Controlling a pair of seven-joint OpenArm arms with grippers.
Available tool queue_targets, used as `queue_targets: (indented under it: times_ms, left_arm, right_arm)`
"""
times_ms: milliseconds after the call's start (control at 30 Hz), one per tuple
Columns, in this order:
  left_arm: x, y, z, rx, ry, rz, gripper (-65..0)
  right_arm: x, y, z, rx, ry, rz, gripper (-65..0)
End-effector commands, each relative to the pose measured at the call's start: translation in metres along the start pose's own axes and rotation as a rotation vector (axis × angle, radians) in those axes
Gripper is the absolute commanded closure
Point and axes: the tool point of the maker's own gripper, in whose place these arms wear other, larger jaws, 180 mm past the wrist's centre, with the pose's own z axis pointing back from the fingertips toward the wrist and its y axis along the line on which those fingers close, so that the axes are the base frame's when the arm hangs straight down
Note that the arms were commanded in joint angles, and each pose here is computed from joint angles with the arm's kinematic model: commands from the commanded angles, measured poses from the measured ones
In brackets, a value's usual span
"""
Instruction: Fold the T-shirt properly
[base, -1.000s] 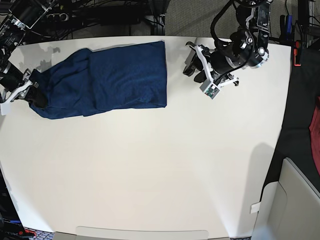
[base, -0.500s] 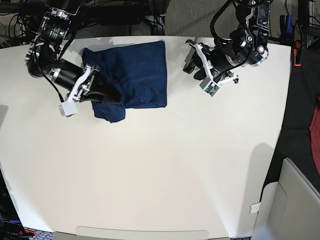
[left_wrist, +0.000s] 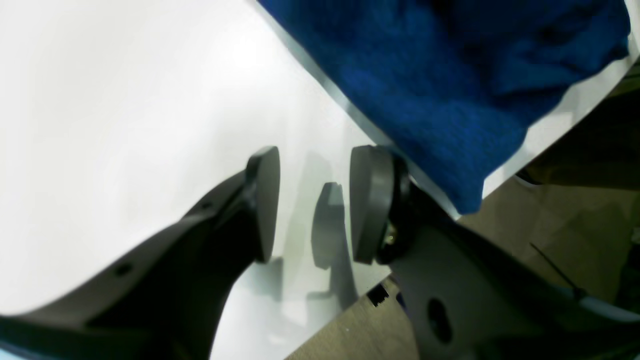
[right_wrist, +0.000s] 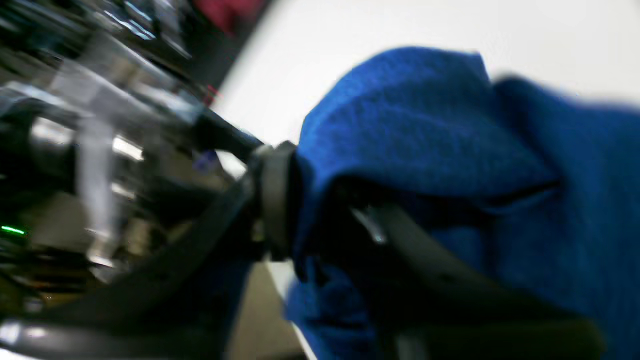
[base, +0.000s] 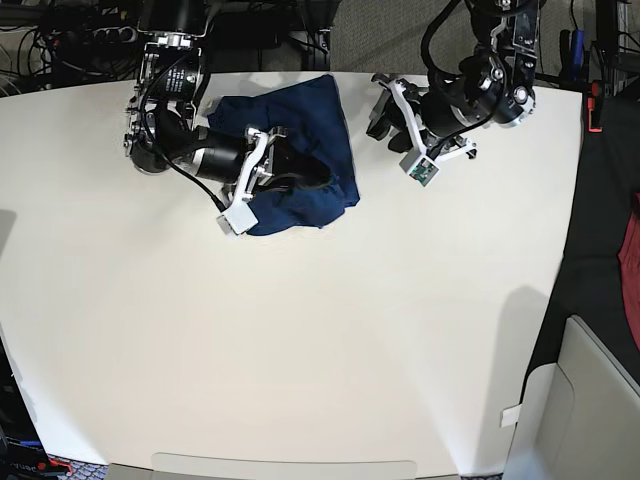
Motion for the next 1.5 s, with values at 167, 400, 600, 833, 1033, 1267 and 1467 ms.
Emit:
queue_targets:
  times_ms: [167, 400, 600, 833, 1033, 1267, 1467]
  left_arm:
    - [0.014, 0.002, 0.005, 0.003, -0.065, -0.014, -21.0]
    - [0.016, 0.014, 0.011, 0.041, -0.079, -0.001, -20.9]
    - [0.030, 0.043, 0.046, 0.164, -0.158, 0.017, -20.9]
    - [0.035, 0.003, 0.032, -0.002, -0.176, 0.033, -20.9]
    - [0.024, -0.030, 0.016, -0.101, -0.129, 0.014, -20.9]
    - [0.012, -0.057, 0.009, -0.173, -0.092, 0.005, -20.9]
    - [0.007, -0.061, 0.005, -0.187, -0.075, 0.007, -20.9]
  right_arm:
    - [0.013, -0.004, 0.013, -0.011, -0.011, 0.063, -31.6]
    - [0.023, -0.019, 0.048, -0.026, -0.073, 0.050, -31.6]
    - [0.042, -0.061, 0.118, -0.229, -0.149, 0.072, -31.5]
    - [0.042, -0.070, 0.114, -0.291, -0.082, 0.115, -29.2]
    - [0.052, -0.052, 0.072, -0.344, 0.096, 0.344, -17.5]
    - [0.063, -0.042, 0.045, -0.428, 0.263, 0.592, -17.3]
    - [0.045, -0.041, 0.011, -0.373, 0.395, 0.644, -17.3]
